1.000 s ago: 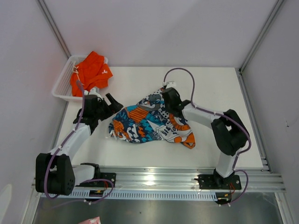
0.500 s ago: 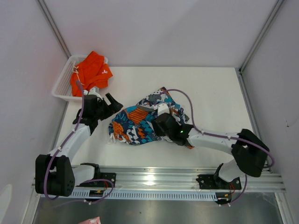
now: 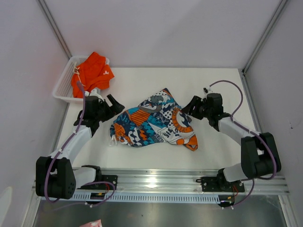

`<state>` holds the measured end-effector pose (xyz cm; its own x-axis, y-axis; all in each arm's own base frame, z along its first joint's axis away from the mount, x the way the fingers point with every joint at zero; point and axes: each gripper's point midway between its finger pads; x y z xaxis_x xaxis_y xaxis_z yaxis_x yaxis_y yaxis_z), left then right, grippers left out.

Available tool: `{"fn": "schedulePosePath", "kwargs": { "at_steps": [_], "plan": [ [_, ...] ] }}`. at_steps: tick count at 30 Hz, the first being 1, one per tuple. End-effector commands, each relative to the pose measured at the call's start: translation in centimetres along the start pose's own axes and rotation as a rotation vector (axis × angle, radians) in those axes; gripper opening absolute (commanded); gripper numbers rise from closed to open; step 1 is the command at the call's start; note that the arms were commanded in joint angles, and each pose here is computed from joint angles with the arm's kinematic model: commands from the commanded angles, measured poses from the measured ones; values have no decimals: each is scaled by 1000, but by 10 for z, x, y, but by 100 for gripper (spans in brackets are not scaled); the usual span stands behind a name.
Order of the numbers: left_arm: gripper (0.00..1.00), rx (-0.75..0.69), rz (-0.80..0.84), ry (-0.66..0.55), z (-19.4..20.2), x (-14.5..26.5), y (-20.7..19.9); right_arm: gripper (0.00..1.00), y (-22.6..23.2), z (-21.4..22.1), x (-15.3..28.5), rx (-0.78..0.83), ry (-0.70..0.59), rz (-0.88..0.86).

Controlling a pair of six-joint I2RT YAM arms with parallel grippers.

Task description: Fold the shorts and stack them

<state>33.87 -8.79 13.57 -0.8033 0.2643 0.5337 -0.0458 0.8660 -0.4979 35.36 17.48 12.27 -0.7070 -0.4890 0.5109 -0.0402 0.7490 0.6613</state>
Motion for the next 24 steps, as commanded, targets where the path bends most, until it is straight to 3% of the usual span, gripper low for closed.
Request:
{"fn": "schedulePosePath", "kwargs": {
  "at_steps": [1,13,20,23,24],
  "plan": [
    [93,-31,26,-26,-6,4,-6,59,22,-4,-7,-136,91,-222],
    [93,-38,24,-29,-8,5,-6,57,-34,-16,-69,-289,110,-169],
    [93,-38,22,-29,-8,4,-6,55,-32,-17,-95,-315,137,-206],
    [93,-40,18,-22,-6,3,-5,30,-21,-23,-102,-310,137,-250],
    [93,-39,19,-23,-7,3,-5,14,-16,-27,-102,-311,136,-272]
  ]
}}
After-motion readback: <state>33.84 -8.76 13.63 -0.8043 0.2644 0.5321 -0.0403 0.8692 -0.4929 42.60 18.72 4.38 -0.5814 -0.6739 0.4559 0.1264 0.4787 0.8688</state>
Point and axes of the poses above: each gripper's point midway between its finger pads, its own x axis back along the fingers, its own y axis along the line the jaws close on, z = x × y, and after that the axes turned 7 degrees about -x, right-handed
